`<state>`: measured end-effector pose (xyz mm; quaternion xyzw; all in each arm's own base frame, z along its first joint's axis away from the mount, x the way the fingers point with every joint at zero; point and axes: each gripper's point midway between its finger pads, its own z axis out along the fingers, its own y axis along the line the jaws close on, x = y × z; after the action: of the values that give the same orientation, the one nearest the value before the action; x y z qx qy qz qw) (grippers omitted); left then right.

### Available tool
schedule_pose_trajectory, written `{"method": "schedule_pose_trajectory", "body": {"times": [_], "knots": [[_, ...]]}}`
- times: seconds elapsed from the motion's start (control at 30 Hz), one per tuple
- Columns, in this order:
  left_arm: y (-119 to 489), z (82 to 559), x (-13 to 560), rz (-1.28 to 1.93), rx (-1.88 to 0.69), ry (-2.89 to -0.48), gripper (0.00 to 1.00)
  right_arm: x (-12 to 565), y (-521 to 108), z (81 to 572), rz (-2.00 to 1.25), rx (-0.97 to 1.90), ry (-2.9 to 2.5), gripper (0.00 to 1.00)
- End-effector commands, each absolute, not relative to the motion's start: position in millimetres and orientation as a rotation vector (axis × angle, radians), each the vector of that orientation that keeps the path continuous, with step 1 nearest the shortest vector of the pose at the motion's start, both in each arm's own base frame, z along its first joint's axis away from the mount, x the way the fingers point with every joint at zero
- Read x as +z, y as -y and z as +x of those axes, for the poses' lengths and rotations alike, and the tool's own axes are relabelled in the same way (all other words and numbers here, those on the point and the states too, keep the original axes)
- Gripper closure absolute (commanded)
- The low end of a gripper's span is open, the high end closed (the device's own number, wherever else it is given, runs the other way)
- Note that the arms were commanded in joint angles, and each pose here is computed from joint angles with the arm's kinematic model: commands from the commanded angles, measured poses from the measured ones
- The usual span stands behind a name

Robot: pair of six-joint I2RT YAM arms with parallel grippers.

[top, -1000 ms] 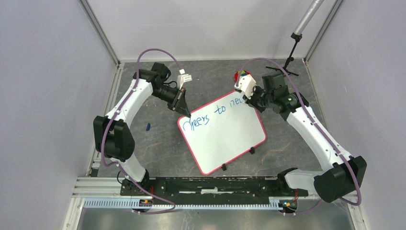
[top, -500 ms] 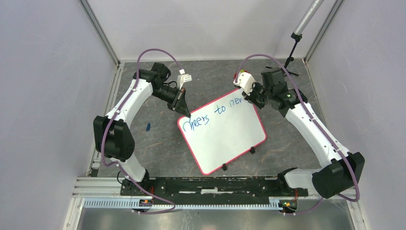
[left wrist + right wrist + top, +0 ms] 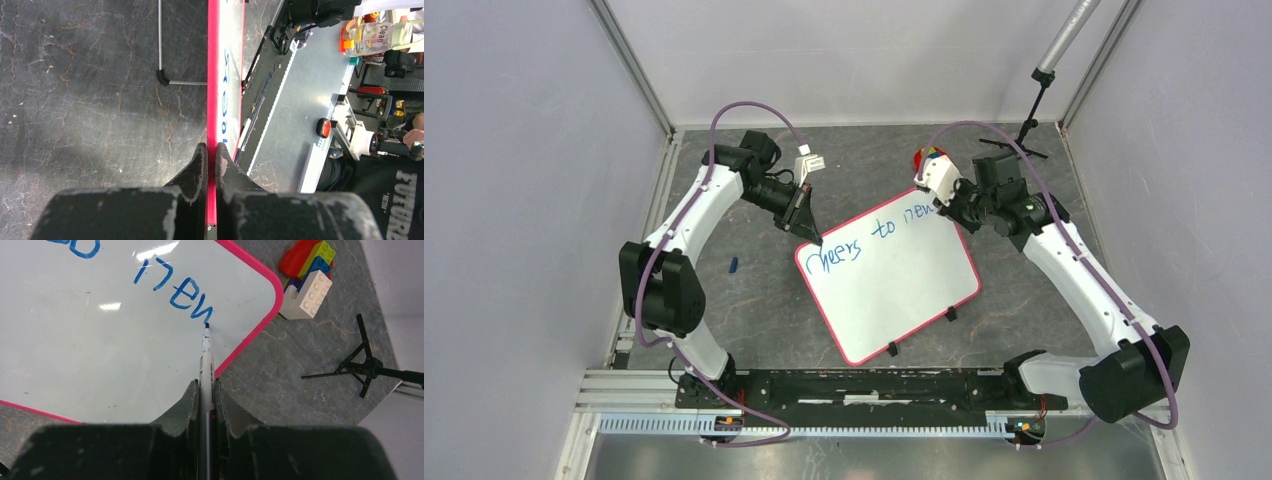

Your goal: Write a sentence on the whiteboard

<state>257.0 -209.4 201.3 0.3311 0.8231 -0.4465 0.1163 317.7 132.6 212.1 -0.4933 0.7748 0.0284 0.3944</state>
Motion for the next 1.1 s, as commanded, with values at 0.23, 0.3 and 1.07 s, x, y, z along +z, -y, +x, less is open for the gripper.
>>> {"method": "schedule_pose_trajectory", "body": {"times": [0.23,0.3,1.07], "knots": [[211,259,202,1.034,-1.287,-2.353,0.98,237,-129,344,-1.223,0.004,-1.916,1.00],[211,259,203,1.032,-1.289,-2.354,0.98,240,-131,346,-1.221,0.009,-1.912,1.00],[206,263,227,1.012,-1.201,-2.277,0.46,286,-172,281,-1.328,0.381,-1.739,1.00]]}}
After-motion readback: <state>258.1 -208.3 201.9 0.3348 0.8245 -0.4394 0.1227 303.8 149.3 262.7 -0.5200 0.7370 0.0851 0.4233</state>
